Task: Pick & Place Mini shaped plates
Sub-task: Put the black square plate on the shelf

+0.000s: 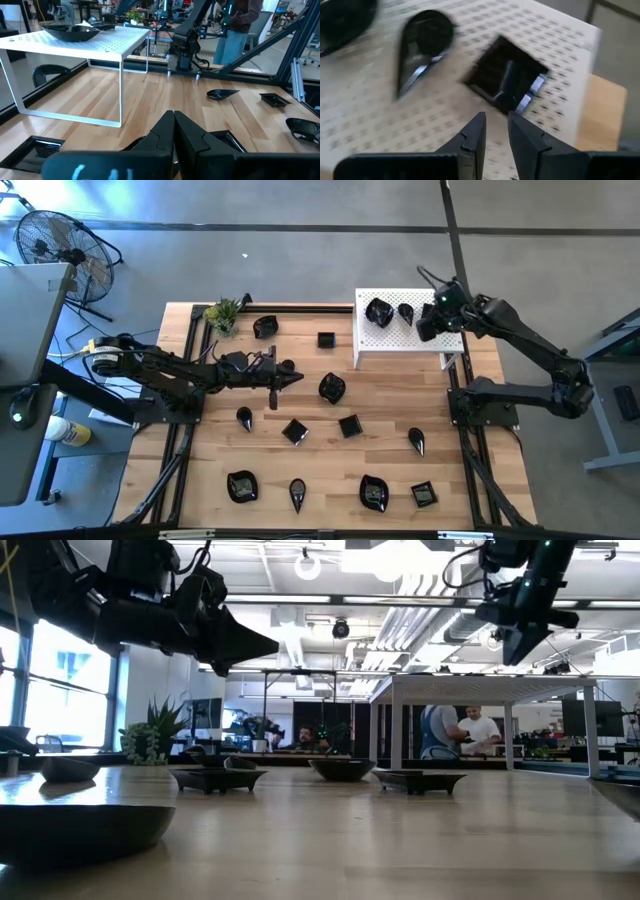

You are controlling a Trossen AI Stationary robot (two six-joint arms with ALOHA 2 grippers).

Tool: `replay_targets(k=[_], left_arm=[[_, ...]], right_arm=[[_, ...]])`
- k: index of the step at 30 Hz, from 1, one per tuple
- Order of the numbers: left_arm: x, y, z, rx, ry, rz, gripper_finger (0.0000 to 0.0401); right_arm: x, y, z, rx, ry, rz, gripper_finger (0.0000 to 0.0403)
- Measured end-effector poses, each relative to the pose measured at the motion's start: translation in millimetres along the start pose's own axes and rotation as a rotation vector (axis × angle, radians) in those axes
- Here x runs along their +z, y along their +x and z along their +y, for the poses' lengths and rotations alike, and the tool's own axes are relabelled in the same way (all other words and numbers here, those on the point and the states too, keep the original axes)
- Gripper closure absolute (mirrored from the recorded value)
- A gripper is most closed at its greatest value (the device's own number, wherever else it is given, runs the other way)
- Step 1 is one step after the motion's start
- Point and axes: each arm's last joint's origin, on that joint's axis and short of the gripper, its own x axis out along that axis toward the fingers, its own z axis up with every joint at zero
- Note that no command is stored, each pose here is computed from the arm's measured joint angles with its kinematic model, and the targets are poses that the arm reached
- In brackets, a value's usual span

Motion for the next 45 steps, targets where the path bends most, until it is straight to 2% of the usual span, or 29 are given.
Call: replay_targets(k=[6, 9, 15, 19, 31, 45], left_arm=[[0.0, 0.0, 0.0, 0.000, 0.000, 0.000, 0.0400], [0.0, 0.0, 0.0, 0.001, 0.000, 0.000, 0.0400], [0.0, 0.0, 0.0, 0.001, 0.000, 0.000, 0.0400], [0.0, 0.0, 0.0, 0.001, 0.000, 0.000, 0.0400], [0.0, 0.0, 0.0, 0.001, 0.000, 0.000, 0.0400], [0.0, 0.0, 0.1, 0.001, 0.000, 0.000, 0.0400]], right_arm=[[1.7, 8.1, 11.8, 0.005, -0.191, 0.025, 0.0301], [4.3, 17.3, 14.7, -0.029, -0.272, 0.054, 0.0287], [7.1, 30.6, 18.2, -0.091, -0.387, 0.102, 0.0283], [7.1, 33.3, 19.1, -0.088, -0.453, 0.120, 0.0300], [7.0, 35.4, 10.3, -0.078, -0.565, 0.165, 0.0398], [1.3, 34.0, 7.1, -0.087, -0.814, 0.244, 0.0401]])
